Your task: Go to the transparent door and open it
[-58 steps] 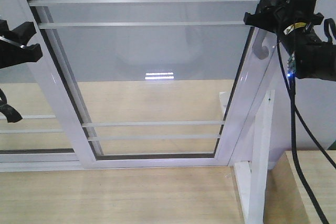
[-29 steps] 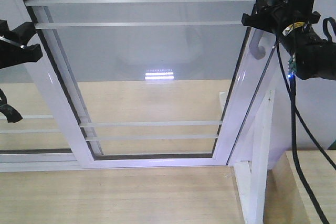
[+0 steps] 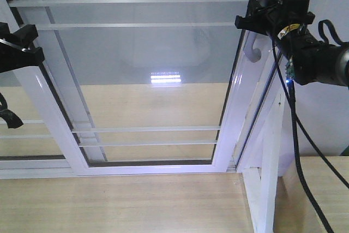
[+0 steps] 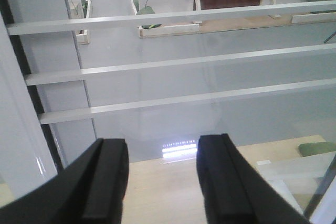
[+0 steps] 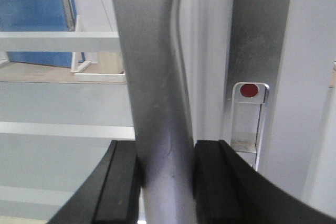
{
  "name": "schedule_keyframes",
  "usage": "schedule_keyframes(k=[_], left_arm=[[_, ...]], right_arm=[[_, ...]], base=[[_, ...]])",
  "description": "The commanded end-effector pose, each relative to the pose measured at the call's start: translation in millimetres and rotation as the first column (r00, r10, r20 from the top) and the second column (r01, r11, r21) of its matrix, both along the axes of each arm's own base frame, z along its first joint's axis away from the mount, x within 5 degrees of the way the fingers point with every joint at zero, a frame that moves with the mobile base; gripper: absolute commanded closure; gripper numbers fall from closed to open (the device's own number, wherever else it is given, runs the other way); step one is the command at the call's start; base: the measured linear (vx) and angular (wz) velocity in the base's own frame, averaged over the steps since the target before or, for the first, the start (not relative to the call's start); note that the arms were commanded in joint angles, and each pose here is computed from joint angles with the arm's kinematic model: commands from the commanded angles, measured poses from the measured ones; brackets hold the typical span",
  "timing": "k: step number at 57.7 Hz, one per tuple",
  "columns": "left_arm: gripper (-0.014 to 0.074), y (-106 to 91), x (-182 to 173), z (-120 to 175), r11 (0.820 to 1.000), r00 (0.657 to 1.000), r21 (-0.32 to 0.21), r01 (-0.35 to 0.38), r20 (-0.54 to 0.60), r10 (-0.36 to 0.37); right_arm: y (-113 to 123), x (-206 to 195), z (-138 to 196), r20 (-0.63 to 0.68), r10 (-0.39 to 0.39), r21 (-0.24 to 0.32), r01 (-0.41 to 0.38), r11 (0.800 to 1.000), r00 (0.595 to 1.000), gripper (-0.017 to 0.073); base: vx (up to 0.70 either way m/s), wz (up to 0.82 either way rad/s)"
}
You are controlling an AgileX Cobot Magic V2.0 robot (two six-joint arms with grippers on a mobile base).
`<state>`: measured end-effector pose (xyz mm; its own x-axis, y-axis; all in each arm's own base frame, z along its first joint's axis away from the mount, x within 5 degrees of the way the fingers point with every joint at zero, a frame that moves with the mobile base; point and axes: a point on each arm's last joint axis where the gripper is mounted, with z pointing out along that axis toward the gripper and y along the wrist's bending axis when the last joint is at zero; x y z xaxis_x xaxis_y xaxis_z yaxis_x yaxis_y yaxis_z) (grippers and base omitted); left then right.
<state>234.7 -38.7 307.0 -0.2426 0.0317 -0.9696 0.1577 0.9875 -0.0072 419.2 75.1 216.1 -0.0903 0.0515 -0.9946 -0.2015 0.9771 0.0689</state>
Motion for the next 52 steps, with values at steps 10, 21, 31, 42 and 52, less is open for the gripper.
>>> schedule_keyframes(k=[10, 21, 31, 42, 52], left_arm=[[0.0151, -1.5, 0.5, 22.3, 1.000, 0.993, -0.030, 0.003, 0.118, 0.000], [0.0151, -1.5, 0.5, 22.3, 1.000, 0.993, -0.030, 0.003, 0.118, 0.000], [0.0151, -1.5, 0.5, 22.3, 1.000, 0.993, -0.030, 0.003, 0.118, 0.000], [0.0151, -1.6, 0.5, 22.3, 1.000, 0.993, -0.028, 0.004, 0.119, 0.000], [0.0151, -2.3, 0.6, 22.1, 1.000, 0.993, -0.018, 0.009, 0.119, -0.007]], right_arm=[[54.4, -17.2, 41.7, 0.200, 0.200, -0.047, -0.194, 0.980, 0.959, 0.0314], [68.9, -22.2, 41.7, 0.201, 0.236, -0.050, -0.230, 0.972, 0.951, 0.0314], [75.5, -24.6, 41.5, 0.199, 0.252, -0.051, -0.247, 0.968, 0.947, 0.0314], [75.3, -27.9, 47.9, 0.183, 0.264, -0.062, -0.257, 0.965, 0.947, 0.0314], [69.9, -36.3, 65.9, 0.134, 0.248, -0.095, -0.237, 0.967, 0.959, 0.0314]], base=[[0.00, 0.00], [0.00, 0.00], [0.00, 0.00], [0.00, 0.00], [0.00, 0.00]])
